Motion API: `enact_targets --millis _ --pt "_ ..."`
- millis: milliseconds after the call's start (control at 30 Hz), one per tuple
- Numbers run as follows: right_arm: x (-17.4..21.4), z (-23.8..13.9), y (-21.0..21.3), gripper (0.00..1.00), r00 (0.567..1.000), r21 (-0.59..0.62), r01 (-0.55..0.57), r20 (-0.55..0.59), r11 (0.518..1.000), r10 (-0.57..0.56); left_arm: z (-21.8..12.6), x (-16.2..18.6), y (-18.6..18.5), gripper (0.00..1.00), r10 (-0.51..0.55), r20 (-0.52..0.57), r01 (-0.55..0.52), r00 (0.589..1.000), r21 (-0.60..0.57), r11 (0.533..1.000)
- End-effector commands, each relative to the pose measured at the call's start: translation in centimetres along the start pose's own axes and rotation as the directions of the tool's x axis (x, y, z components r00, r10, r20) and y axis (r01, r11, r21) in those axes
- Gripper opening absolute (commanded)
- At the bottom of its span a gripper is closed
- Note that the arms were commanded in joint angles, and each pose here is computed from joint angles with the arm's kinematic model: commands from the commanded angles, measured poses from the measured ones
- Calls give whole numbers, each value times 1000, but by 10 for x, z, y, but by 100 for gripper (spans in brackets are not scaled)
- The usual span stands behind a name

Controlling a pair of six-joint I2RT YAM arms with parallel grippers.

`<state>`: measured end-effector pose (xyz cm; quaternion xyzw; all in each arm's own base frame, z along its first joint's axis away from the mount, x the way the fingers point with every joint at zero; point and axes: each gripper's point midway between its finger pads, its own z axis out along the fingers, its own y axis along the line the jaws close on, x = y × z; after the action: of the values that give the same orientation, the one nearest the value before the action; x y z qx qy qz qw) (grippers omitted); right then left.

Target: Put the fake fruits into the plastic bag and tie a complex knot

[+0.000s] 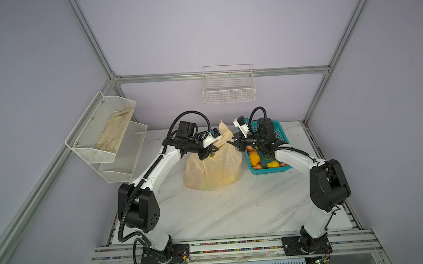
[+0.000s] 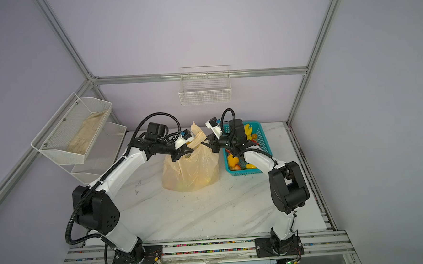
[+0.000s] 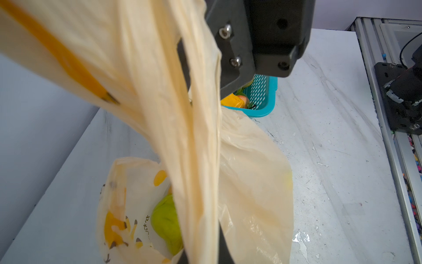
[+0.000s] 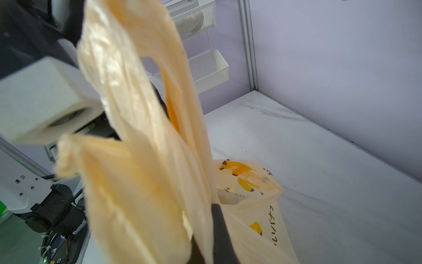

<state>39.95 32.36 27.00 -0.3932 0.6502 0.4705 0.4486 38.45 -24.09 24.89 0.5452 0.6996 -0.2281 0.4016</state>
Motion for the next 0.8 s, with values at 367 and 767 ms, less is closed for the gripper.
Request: enact_targets --millis 367,767 --pt "0 -2 13 19 993 -75 116 37 990 -113 -4 -27 15 0 50 18 -50 999 -6 999" --pt "4 -3 18 33 987 -106 150 65 983 -144 2 -21 19 0 52 -9 -52 999 3 999"
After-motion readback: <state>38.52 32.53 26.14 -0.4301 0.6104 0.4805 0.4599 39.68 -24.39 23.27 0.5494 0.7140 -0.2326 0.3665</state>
